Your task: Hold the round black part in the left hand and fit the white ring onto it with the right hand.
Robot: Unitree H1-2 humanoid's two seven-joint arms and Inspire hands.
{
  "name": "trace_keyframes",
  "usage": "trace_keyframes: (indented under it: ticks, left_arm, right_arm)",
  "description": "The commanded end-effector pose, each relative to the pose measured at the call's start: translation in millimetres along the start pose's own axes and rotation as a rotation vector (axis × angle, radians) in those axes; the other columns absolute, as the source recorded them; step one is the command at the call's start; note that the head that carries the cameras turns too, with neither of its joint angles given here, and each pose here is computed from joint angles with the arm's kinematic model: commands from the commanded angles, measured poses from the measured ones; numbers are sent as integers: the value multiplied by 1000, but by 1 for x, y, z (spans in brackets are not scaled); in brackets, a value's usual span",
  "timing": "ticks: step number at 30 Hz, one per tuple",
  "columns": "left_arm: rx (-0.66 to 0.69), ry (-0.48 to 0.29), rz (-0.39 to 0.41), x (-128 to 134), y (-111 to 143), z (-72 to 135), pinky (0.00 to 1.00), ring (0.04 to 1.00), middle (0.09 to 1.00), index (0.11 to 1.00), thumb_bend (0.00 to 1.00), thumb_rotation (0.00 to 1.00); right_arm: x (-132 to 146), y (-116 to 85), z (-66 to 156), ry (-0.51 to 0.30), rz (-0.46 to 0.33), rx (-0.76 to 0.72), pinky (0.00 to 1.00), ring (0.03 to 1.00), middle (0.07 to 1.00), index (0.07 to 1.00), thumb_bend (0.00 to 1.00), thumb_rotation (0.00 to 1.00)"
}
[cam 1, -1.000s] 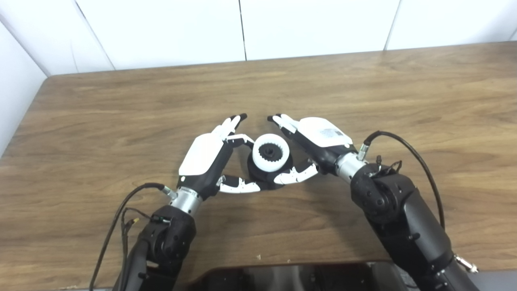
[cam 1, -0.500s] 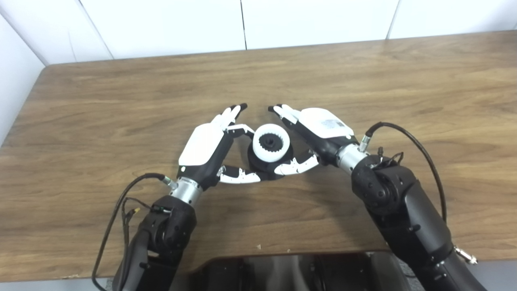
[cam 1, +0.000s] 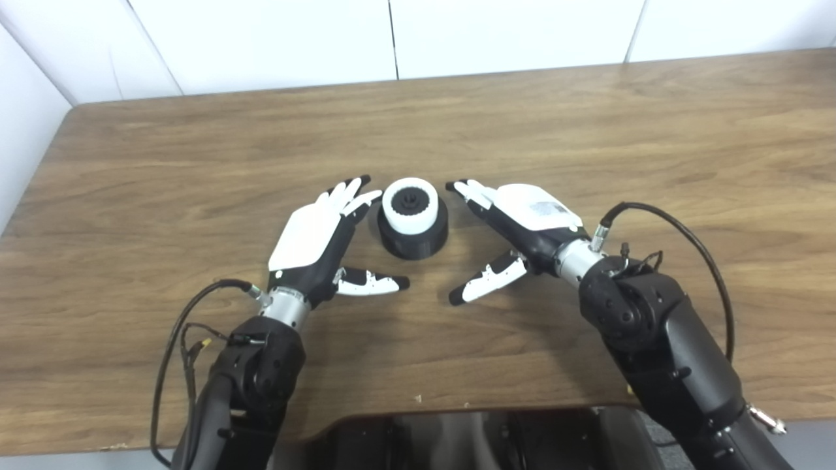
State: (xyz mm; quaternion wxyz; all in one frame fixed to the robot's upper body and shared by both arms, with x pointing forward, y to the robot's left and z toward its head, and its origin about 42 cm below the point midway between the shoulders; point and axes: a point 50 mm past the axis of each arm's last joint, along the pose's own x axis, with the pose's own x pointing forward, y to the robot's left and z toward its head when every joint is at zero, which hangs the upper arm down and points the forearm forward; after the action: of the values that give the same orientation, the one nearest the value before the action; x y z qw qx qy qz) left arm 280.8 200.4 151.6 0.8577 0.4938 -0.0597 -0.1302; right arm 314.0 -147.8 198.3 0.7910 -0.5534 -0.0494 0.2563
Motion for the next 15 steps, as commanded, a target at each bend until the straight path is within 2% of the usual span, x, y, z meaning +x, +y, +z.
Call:
trace_keyframes:
  ticks: [1,15]
  left_arm:
    - [27,-29,54,5,13,5,969,1000,1000,986,977,346]
    - [11,-28,56,6,11,6,954,1000,1000,1000,1000,355]
  right_arm:
    - [-1,-17,8,-32,-57,-10,906,967,1000,1000,1000,515]
    - [0,-17,7,-34,-59,-12,903,962,1000,1000,1000,520]
